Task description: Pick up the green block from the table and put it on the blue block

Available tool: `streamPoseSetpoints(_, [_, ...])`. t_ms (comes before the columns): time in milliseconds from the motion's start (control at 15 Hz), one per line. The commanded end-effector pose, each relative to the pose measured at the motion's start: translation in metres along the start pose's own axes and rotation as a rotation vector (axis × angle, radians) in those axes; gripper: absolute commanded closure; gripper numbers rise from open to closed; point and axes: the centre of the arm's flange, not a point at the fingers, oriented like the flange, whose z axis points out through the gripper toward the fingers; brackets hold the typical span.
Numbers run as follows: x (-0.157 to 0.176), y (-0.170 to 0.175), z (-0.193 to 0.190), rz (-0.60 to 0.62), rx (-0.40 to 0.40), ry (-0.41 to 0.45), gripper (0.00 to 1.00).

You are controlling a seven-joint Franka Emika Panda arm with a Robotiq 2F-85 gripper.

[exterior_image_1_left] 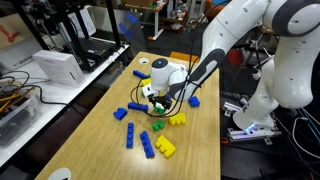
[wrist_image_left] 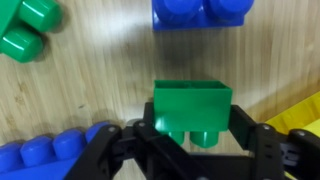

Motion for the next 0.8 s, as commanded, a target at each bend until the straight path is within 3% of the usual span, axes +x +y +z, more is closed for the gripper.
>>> streamPoseSetpoints(0, [-0.006, -0.009, -0.004, 0.012, -0.020, 0.027, 0.55])
streamPoseSetpoints(267, [-0.002, -0.010, -0.017, -0.013, -0.019, 0.059, 0.55])
streamPoseSetpoints(733, [-0.013, 0.002, -0.115, -0.159, -0.014, 0.400, 0.55])
